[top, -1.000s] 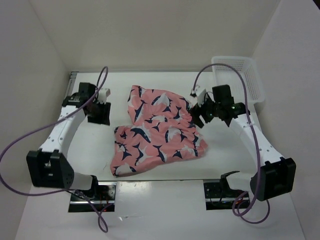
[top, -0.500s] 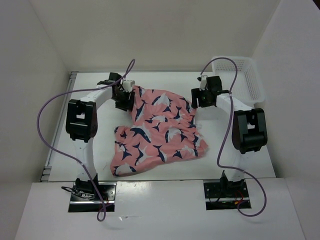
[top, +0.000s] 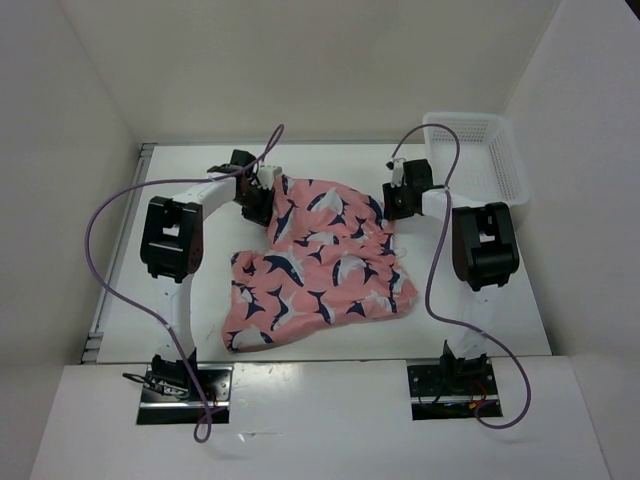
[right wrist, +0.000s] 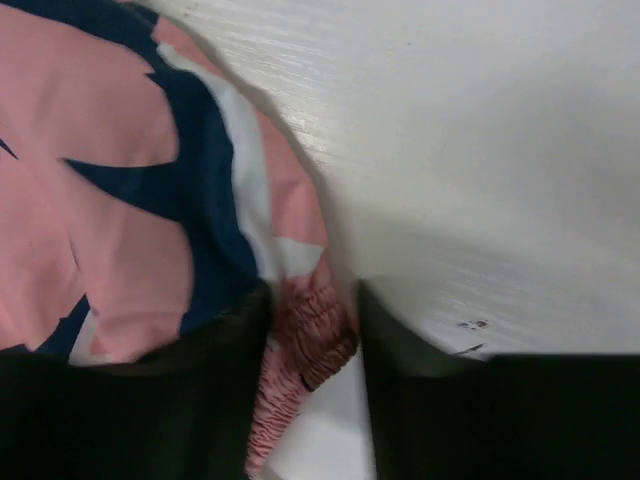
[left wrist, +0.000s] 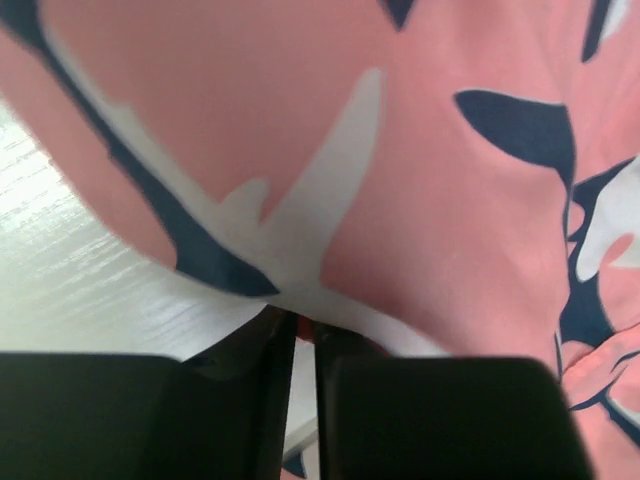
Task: Fold and stack the shorts
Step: Flatten the shorts out
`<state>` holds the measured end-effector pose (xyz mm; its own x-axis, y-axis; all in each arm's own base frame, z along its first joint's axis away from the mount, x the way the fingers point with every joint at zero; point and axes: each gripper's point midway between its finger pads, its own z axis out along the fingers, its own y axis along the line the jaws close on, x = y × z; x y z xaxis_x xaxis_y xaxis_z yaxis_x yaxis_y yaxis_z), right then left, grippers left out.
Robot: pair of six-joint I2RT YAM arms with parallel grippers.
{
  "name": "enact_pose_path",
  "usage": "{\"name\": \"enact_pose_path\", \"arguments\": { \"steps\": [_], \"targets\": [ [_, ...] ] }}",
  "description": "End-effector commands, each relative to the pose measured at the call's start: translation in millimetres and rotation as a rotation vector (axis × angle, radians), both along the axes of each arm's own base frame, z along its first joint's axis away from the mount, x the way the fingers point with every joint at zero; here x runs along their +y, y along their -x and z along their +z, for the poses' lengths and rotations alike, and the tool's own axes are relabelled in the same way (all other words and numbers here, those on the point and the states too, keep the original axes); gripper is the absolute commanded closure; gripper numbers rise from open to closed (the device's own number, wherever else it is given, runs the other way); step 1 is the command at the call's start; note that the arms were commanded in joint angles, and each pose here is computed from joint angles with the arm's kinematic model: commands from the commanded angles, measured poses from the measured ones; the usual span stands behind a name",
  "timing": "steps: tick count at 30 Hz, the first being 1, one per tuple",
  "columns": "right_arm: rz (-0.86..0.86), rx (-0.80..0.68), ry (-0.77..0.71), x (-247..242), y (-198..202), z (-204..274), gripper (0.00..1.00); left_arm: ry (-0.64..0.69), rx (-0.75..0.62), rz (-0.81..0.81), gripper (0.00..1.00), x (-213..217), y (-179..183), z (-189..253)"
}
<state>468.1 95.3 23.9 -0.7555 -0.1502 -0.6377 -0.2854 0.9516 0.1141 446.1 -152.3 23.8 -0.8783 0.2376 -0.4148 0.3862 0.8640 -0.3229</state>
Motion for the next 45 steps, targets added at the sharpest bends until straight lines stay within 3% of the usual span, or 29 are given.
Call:
{"name": "enact_pose_path", "arguments": {
  "steps": [1,5,6,11,16,20,21,25,26,28,32,33,34,38,42,45],
  "targets": [
    [-0.044,-0.056,0.031,-1,-20,4,0.68,-0.004,0.018,-0.01,0.86,-3,1,-16],
    [-0.123,-0.093,0.081,-15,-28,14,0.98,-0.061,-0.012,0.054,0.99,26,-2,8],
    [-0.135,-0.119,0.088,-17,-33,24,1.0,-0.081,-0.028,0.085,1.0,39,-4,15],
    [-0.14,-0.178,0.094,-19,-42,52,1.0,-0.227,-0.011,0.28,1.0,129,29,35],
    [-0.012,-0.187,0.044,4,-35,68,1.0,-0.259,-0.009,0.292,1.0,135,66,49],
    [0.089,-0.182,0.034,29,-24,67,1.0,-0.223,0.021,0.273,0.82,127,75,53],
    [0.107,-0.179,0.027,35,-20,69,1.0,-0.186,0.032,0.257,0.7,120,78,60],
    [0.181,-0.184,0.038,43,-16,69,1.0,-0.078,-0.059,0.233,0.46,106,53,93],
    [0.2,-0.187,0.043,49,-14,69,1.0,-0.056,-0.144,0.23,0.45,104,29,115],
    [0.207,-0.19,0.05,48,-15,69,1.0,-0.021,-0.18,0.224,0.4,102,0,119],
    [0.241,-0.202,0.067,49,-16,71,1.0,0.024,-0.249,0.191,0.37,90,-62,122],
    [0.241,-0.193,0.068,49,-15,67,1.0,0.022,-0.206,0.176,0.37,82,-72,95],
    [0.25,-0.183,0.06,50,-13,65,1.0,0.029,-0.262,0.163,0.37,75,-92,108],
    [0.265,-0.186,0.059,52,-15,65,1.0,0.06,-0.235,0.135,0.36,62,-122,73],
    [0.271,-0.187,0.052,54,-18,67,1.0,0.041,-0.174,0.102,0.35,41,-115,44],
    [0.271,-0.199,0.063,53,-21,70,1.0,0.053,-0.093,0.065,0.41,24,-93,25]
  ]
}}
